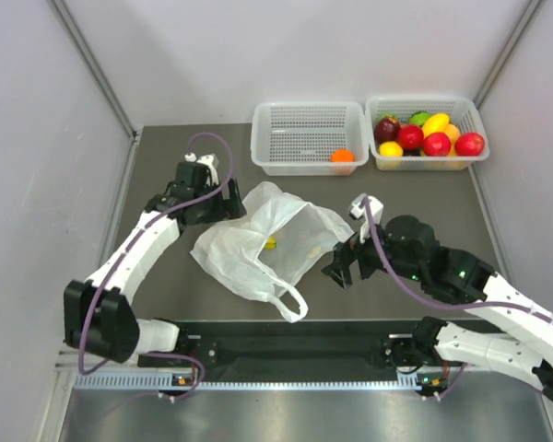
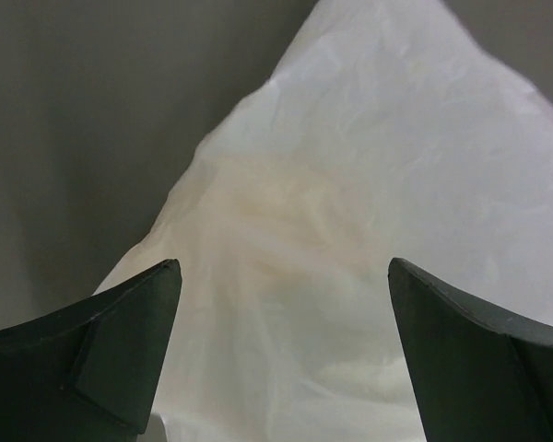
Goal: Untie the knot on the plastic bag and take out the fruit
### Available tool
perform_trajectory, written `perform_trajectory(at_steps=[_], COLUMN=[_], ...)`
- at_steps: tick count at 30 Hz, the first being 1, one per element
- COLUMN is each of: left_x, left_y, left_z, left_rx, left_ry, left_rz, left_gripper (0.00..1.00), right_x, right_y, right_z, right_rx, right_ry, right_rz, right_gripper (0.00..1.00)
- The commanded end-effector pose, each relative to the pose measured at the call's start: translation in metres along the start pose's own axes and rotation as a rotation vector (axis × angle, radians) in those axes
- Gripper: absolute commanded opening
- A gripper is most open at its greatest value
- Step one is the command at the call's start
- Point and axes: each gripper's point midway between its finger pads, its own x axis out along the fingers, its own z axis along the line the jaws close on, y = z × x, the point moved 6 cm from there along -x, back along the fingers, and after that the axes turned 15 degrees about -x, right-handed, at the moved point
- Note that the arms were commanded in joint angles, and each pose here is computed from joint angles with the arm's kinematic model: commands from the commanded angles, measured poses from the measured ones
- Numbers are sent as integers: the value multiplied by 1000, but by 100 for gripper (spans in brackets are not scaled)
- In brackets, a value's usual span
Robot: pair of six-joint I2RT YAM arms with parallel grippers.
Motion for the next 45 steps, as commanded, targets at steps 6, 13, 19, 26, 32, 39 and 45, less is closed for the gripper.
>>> perform_trajectory(at_steps=[6,13,19,26,32,39,45], left_x=[55,89,85,48,5,-36,-26], left_y=[16,24,23,15,18,26,42], left_z=[1,9,-1,-18,-40,-59,-41], left_rx=[76,132,124,128,122,106,110], left_ry=[95,98,175,279,454,628,568], left_rz=[145,223,207,131,119,162,176], left_gripper=[99,49,0,0,0,0,0], right_x=[24,49,72,102,133,144,163], right_y=[8,29,36,35,44,36,46], right_z=[44,46,39,22,14,21,24], right_rx=[-44,-29,-15,30,57,18,-33], right_ry=[-87,-22,88,258,215,121,83], right_rz=[-15,11,20,18,46,5,66], right_gripper=[100,99,100,100,100,100,100])
